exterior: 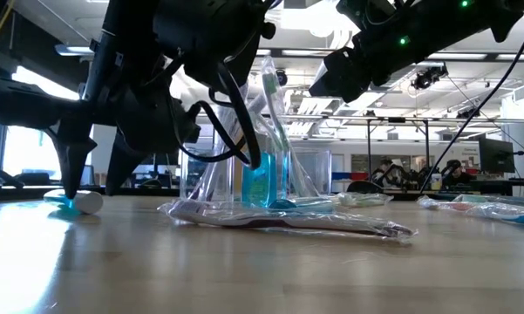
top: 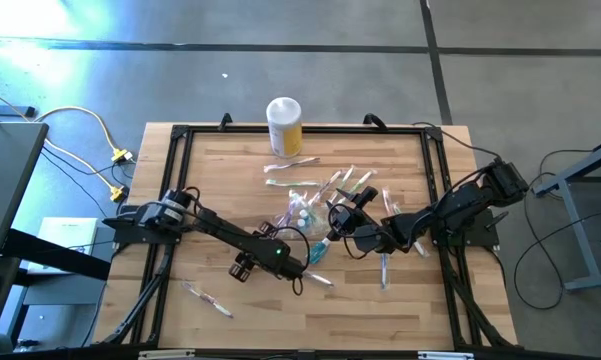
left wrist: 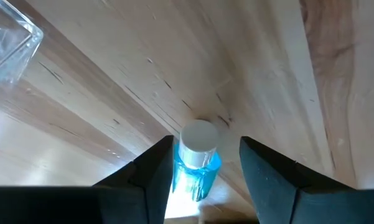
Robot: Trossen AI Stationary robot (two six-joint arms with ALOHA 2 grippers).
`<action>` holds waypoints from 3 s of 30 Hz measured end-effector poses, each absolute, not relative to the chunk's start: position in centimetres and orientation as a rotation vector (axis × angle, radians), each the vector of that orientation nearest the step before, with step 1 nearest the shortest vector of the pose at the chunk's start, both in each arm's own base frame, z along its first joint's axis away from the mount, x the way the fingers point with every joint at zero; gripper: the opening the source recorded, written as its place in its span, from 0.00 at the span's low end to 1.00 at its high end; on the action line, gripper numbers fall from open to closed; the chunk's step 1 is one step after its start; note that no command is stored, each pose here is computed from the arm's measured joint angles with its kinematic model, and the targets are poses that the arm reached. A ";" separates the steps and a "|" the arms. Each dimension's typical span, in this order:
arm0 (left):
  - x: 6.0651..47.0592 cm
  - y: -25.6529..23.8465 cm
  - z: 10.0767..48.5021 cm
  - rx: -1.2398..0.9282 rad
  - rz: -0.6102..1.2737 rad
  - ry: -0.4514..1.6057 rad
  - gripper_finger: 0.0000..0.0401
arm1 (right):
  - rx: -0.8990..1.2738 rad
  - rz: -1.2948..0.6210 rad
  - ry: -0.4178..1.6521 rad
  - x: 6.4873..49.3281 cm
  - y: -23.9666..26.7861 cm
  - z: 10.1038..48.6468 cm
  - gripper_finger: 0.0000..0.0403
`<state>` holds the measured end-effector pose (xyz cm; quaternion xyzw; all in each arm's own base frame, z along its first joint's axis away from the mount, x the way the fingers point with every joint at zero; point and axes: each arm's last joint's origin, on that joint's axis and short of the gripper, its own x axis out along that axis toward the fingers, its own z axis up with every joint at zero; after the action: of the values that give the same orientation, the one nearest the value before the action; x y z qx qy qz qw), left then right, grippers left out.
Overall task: Pick & Place toothbrushing station
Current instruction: Put the mouthwash bottle into the transparent organizer
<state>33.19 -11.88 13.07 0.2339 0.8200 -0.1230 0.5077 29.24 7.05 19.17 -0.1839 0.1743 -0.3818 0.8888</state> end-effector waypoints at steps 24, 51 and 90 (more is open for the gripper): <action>33.5 -11.5 13.3 0.634 -0.229 1.985 0.44 | -0.382 -0.794 0.362 29.2 7.1 19.2 0.52; 35.2 -9.8 15.8 0.564 -0.033 1.950 0.44 | -0.383 -0.790 0.364 29.2 7.1 19.2 0.52; 36.2 -9.5 18.6 0.509 0.091 1.922 0.44 | -0.388 -0.790 0.369 29.2 7.0 19.1 0.52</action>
<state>36.15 -9.48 18.56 0.2146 0.8101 0.0383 0.5443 29.22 7.05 19.11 -0.1865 0.1774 -0.3803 0.8883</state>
